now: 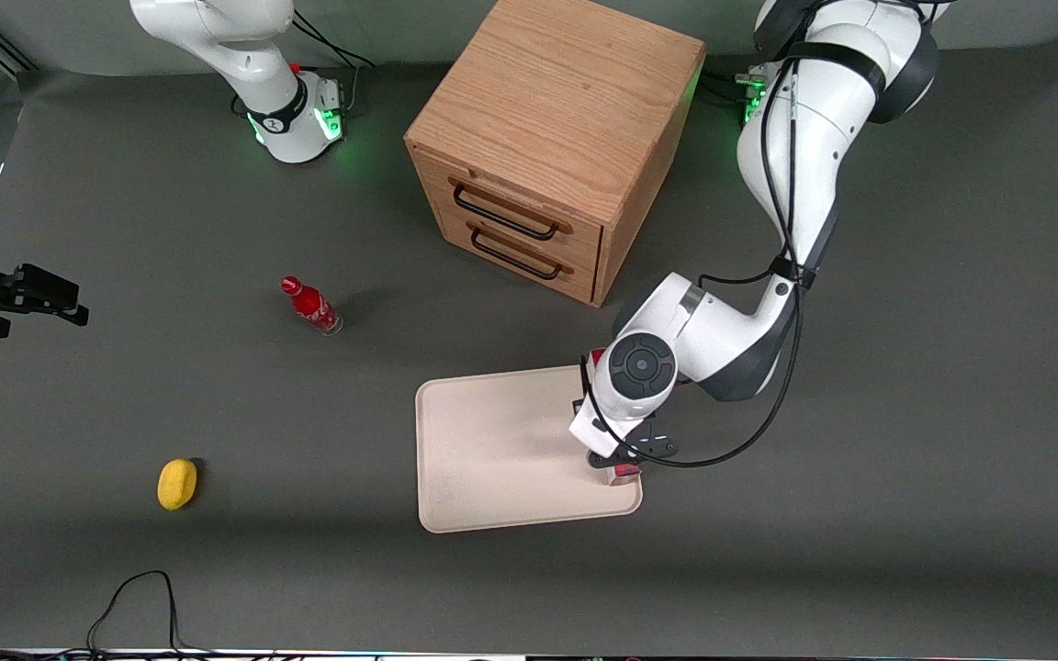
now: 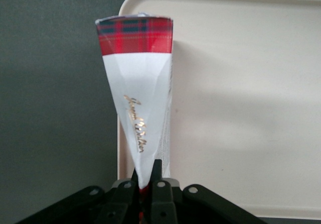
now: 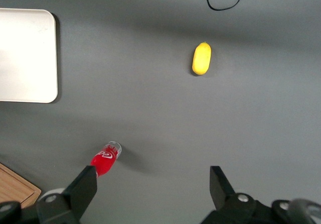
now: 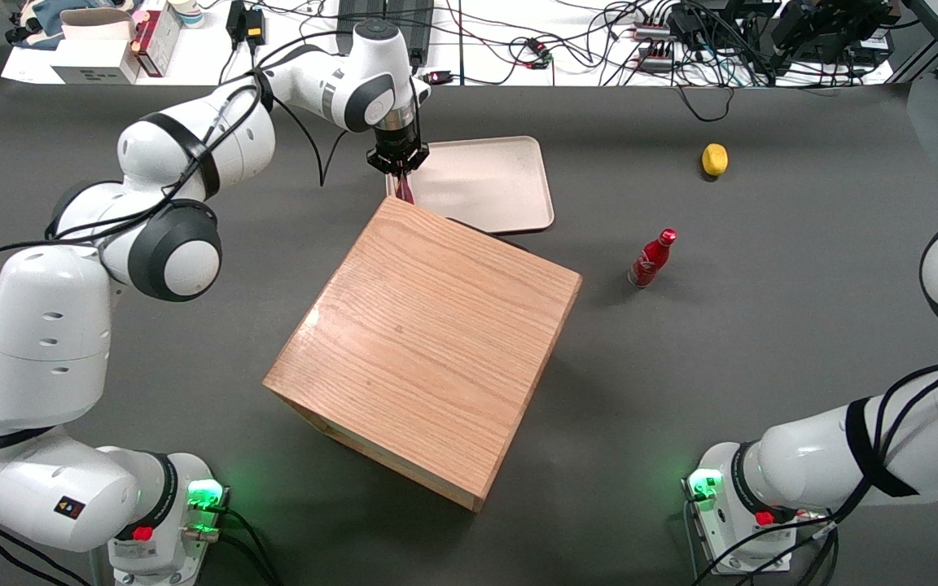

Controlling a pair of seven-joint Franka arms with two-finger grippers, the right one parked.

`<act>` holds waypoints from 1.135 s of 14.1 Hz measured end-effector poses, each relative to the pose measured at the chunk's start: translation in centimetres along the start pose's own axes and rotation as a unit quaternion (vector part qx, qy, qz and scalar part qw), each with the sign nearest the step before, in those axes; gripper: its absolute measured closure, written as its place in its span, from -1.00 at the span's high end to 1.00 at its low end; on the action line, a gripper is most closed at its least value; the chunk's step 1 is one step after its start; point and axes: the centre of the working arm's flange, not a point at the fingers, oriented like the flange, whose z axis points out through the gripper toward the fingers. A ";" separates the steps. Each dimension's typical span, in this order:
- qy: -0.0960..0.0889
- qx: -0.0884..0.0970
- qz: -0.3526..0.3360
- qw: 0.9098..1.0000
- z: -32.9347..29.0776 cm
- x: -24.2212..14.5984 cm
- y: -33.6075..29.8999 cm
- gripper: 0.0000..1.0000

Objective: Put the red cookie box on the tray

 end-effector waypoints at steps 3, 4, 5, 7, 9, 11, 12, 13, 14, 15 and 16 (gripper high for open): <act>0.004 -0.004 0.000 1.000 -0.2 0.1 0.1 -0.29; 0.005 -0.004 0.000 1.000 -0.2 0.1 0.1 -0.09; 0.005 -0.004 0.000 1.000 -0.3 0.2 0.1 0.10; 0.006 -0.004 0.000 1.000 -0.4 0.2 0.1 0.52; 0.009 -0.002 0.000 1.000 -0.6 0.4 0.0 0.96; 0.004 0.010 0.010 1.000 -1.1 0.7 -0.6 1.00; -0.002 0.018 0.019 1.000 -1.5 0.9 -1.2 1.00; -0.006 0.025 0.024 0.999 -2.2 1.3 -2.0 1.00; -0.010 0.030 0.029 0.999 -3.3 2.0 -3.3 1.00; -0.017 0.037 0.039 0.998 -4.9 2.8 -5.0 0.98; -0.026 0.042 0.047 0.998 -6.7 3.5 -7.0 0.99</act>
